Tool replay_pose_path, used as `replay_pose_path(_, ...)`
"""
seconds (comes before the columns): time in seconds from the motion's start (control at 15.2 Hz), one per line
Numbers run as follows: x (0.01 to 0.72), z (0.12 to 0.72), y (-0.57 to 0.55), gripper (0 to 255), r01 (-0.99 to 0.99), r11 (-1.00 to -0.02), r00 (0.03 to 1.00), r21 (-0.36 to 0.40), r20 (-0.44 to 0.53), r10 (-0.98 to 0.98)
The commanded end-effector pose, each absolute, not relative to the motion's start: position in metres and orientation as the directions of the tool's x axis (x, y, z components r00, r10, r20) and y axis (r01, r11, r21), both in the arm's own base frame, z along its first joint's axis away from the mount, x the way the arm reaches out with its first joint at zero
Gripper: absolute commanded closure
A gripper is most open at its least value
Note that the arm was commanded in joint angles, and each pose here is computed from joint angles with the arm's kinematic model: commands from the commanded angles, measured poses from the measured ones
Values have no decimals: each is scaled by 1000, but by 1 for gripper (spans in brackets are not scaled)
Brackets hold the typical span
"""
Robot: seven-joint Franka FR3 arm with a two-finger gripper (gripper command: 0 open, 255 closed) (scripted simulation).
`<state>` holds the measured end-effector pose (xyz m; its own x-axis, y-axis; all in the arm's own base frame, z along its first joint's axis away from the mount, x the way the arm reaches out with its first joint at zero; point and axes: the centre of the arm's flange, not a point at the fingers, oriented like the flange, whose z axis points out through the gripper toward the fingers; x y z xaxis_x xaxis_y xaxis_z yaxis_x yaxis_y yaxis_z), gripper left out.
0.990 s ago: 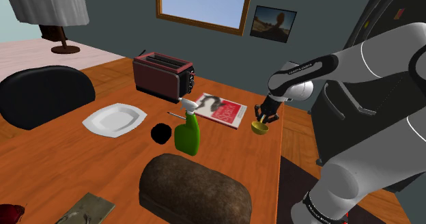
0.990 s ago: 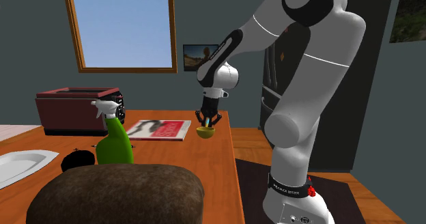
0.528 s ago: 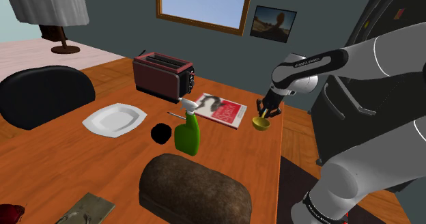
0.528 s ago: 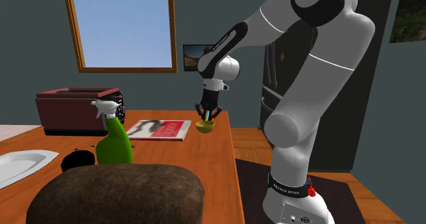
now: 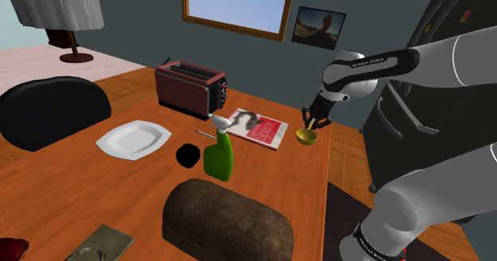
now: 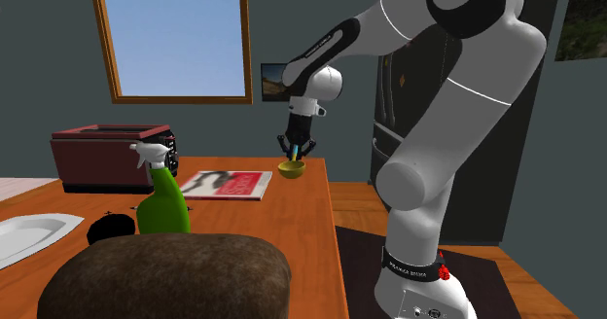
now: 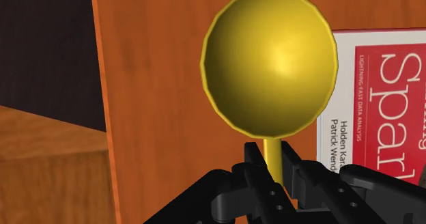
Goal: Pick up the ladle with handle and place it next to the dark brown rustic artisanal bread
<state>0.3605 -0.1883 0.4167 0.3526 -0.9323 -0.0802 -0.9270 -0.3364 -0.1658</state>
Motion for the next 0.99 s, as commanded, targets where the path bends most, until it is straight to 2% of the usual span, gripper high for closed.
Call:
replay_pose_path(0.0, 360, 427, -188, 255, -927, -336, 353, -166, -80, -932)
replay_pose_path(0.92, 360, 501, -188, 255, -927, -336, 353, -166, -80, -932)
